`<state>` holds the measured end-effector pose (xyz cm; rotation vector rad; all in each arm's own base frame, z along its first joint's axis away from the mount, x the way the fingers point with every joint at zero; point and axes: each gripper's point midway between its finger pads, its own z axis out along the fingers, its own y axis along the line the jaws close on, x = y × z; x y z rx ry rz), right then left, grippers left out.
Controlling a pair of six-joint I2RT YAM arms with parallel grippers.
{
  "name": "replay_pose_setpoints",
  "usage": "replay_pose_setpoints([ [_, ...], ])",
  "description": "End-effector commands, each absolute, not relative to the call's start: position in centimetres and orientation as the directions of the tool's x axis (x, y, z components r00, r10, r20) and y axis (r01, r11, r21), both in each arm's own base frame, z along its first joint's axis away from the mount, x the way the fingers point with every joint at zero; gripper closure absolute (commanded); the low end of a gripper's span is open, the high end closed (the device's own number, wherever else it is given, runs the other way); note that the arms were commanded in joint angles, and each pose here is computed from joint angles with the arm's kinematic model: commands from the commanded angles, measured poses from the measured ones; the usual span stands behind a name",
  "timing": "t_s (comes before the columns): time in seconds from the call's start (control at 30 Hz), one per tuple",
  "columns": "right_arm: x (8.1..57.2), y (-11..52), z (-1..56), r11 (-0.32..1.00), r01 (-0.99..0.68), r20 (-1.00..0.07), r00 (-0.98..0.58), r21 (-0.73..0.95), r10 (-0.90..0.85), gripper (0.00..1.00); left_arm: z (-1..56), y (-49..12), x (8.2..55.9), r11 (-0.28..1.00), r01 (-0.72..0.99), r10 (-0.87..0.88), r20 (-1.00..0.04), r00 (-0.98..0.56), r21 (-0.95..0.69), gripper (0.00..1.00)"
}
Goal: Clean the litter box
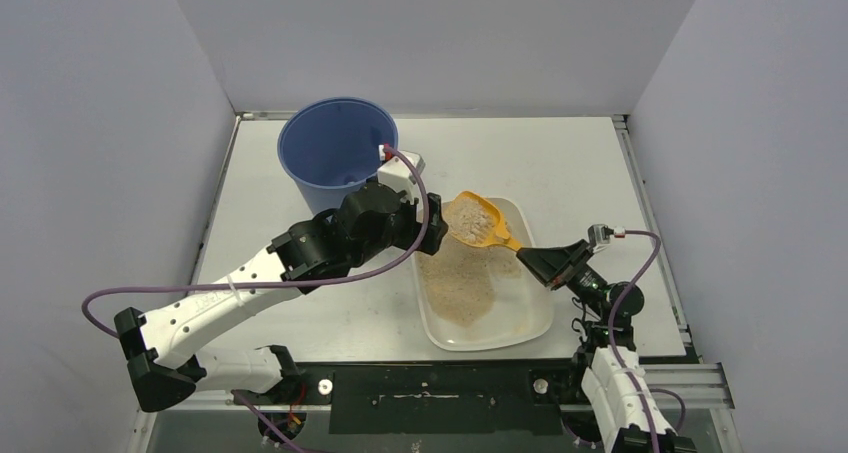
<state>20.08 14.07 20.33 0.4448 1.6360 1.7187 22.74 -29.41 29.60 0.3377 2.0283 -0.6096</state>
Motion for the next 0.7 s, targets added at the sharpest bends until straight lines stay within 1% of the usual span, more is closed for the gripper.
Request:
replay_pose_setpoints([
  [0.0, 18.1, 14.7, 17.0, -0.021, -0.166, -0.106, -0.720, 0.986, 0.686, 1.00, 31.4, -28.9, 22.6, 0.817, 0.502, -0.023, -0.885, -0.465, -0.285, 0.20],
  [0.03, 17.9, 15.0, 16.5, -0.020, -0.147, -0.095, -0.731, 0.989, 0.676, 1.00, 31.4, -28.7, 22.6, 0.817, 0.501, -0.026, -0.886, -0.463, -0.285, 0.19],
  [0.1, 19.2, 14.1, 14.0, 0.056, -0.071, -0.090, -0.695, 0.996, 0.713, 1.00, 31.3, -28.3, 22.7, 0.820, 0.497, -0.029, -0.888, -0.460, -0.285, 0.19],
  [0.17, 19.1, 14.0, 14.9, 0.017, -0.095, -0.078, -0.685, 0.995, 0.725, 1.00, 31.2, -28.1, 22.8, 0.820, 0.494, -0.034, -0.887, -0.461, -0.288, 0.19],
  [0.23, 18.4, 14.9, 16.2, -0.001, -0.142, -0.101, -0.711, 0.990, 0.696, 1.00, 31.2, -27.9, 22.8, 0.817, 0.497, -0.035, -0.886, -0.463, -0.292, 0.19],
  [0.27, 18.8, 14.8, 15.5, 0.035, -0.135, -0.121, -0.703, 0.990, 0.701, 1.00, 31.0, -27.8, 22.8, 0.817, 0.497, -0.036, -0.886, -0.463, -0.293, 0.18],
  [0.3, 19.4, 14.3, 14.1, 0.066, -0.074, -0.099, -0.692, 0.995, 0.715, 1.00, 30.9, -27.7, 22.9, 0.819, 0.494, -0.038, -0.887, -0.461, -0.292, 0.18],
  [0.33, 19.3, 14.2, 14.2, 0.040, -0.076, -0.081, -0.685, 0.996, 0.724, 1.00, 30.8, -27.7, 23.0, 0.817, 0.496, -0.036, -0.886, -0.463, -0.293, 0.18],
  [0.4, 18.3, 15.0, 16.0, 0.004, -0.143, -0.107, -0.721, 0.990, 0.685, 1.00, 30.9, -27.6, 23.0, 0.815, 0.500, -0.036, -0.885, -0.463, -0.294, 0.18],
  [0.43, 18.2, 15.1, 16.3, 0.005, -0.145, -0.111, -0.730, 0.989, 0.674, 1.00, 31.0, -27.5, 23.0, 0.814, 0.501, -0.036, -0.887, -0.461, -0.294, 0.18],
  [0.5, 19.3, 13.9, 14.8, 0.051, -0.089, -0.099, -0.703, 0.995, 0.704, 1.00, 31.0, -27.3, 23.2, 0.817, 0.500, -0.037, -0.891, -0.453, -0.288, 0.18],
  [0.57, 18.8, 13.9, 16.3, -0.009, -0.132, -0.087, -0.696, 0.991, 0.713, 1.00, 31.1, -27.1, 23.3, 0.822, 0.498, -0.030, -0.894, -0.448, -0.277, 0.18],
  [0.6, 18.3, 14.6, 17.2, -0.022, -0.164, -0.104, -0.715, 0.986, 0.691, 1.00, 31.2, -27.1, 23.4, 0.824, 0.497, -0.025, -0.894, -0.447, -0.272, 0.18],
  [0.63, 18.3, 15.1, 17.0, 0.003, -0.161, -0.121, -0.728, 0.987, 0.675, 1.00, 31.3, -27.0, 23.4, 0.825, 0.497, -0.024, -0.895, -0.445, -0.269, 0.18],
  [0.67, 19.0, 14.9, 16.4, 0.071, -0.157, -0.163, -0.719, 0.985, 0.675, 1.00, 31.3, -26.8, 23.4, 0.827, 0.495, -0.025, -0.897, -0.441, -0.267, 0.17],
])
